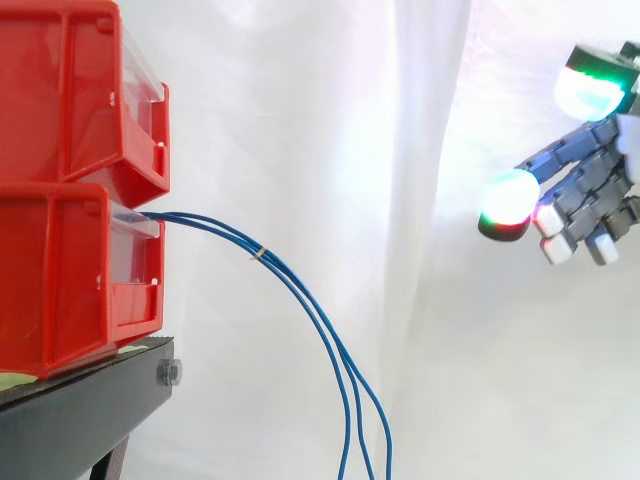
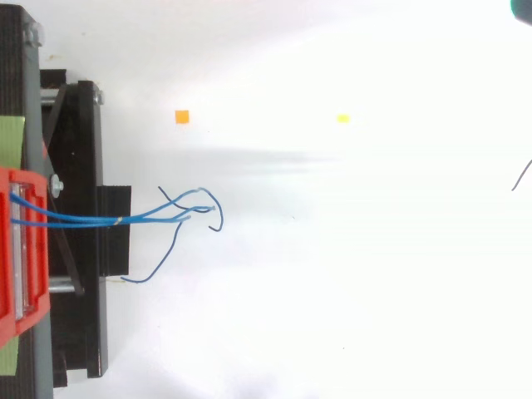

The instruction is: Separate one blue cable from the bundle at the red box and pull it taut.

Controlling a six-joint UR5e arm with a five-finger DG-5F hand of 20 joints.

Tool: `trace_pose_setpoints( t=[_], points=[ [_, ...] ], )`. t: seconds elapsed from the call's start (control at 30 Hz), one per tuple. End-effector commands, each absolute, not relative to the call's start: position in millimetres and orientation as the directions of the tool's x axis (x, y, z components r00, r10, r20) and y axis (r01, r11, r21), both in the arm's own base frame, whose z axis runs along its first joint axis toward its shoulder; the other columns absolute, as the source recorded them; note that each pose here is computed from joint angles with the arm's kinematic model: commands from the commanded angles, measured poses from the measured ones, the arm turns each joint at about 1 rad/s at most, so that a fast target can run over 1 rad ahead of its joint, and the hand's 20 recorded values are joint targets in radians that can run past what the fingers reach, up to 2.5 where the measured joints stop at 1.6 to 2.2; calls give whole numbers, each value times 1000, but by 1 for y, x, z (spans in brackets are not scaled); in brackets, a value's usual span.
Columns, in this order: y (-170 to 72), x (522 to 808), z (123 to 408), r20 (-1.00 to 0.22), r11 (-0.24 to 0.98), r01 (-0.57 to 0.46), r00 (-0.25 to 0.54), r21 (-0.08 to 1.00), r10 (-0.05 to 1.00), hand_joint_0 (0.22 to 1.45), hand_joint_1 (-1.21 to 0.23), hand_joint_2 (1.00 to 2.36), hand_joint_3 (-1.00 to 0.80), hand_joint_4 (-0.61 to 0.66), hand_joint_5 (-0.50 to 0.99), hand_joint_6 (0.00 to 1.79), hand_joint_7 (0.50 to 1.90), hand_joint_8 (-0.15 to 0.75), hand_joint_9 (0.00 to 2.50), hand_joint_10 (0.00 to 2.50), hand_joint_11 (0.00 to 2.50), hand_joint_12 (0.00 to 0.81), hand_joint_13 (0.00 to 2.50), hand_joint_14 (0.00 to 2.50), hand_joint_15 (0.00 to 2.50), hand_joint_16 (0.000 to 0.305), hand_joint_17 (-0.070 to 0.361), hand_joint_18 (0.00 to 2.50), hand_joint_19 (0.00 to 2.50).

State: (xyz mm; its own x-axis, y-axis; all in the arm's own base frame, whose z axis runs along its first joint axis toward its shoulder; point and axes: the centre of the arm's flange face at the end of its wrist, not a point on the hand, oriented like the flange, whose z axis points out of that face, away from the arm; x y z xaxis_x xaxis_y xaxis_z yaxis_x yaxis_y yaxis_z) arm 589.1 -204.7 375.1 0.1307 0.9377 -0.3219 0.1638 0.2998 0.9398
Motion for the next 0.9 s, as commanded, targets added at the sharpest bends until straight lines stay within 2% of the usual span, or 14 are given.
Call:
trace_pose_setpoints(
  t=[0.0, 0.1, 0.17, 0.4, 0.6, 0.7, 0.87],
  points=[
    [-193, 608, 359, -361, 344, 142, 125, 928, 924, 561, -644, 1000, -500, 276, -219, 502, 801, 362, 711, 12, 547, 421, 723, 13, 369, 65, 146, 724, 662],
    [-179, 625, 350, -364, 353, 98, 142, 931, 921, 563, -644, 1000, -500, 278, -219, 502, 803, 361, 715, 16, 538, 421, 727, 13, 370, 65, 145, 725, 664],
    [-157, 634, 351, -363, 354, 80, 151, 932, 920, 563, -643, 1000, -500, 281, -218, 502, 804, 362, 721, 12, 551, 419, 731, 14, 372, 65, 145, 726, 664],
    [-115, 644, 353, -363, 352, 91, 217, 932, 906, 565, -641, 1000, -498, 285, -216, 502, 802, 364, 731, 15, 555, 423, 737, 14, 368, 65, 145, 735, 664],
    [-99, 654, 343, -374, 366, 77, 218, 927, 902, 568, -639, 1000, -495, 292, -213, 502, 805, 366, 746, 14, 573, 423, 742, 14, 376, 64, 144, 739, 663],
    [-97, 662, 325, -373, 362, 88, 209, 928, 904, 569, -638, 1001, -493, 295, -210, 502, 802, 367, 754, 12, 568, 423, 748, 14, 379, 64, 144, 739, 663],
    [-95, 672, 316, -359, 350, 80, 212, 933, 909, 572, -635, 1000, -490, 299, -208, 502, 807, 371, 757, 14, 576, 422, 749, 14, 381, 64, 144, 743, 663]
  ],
)
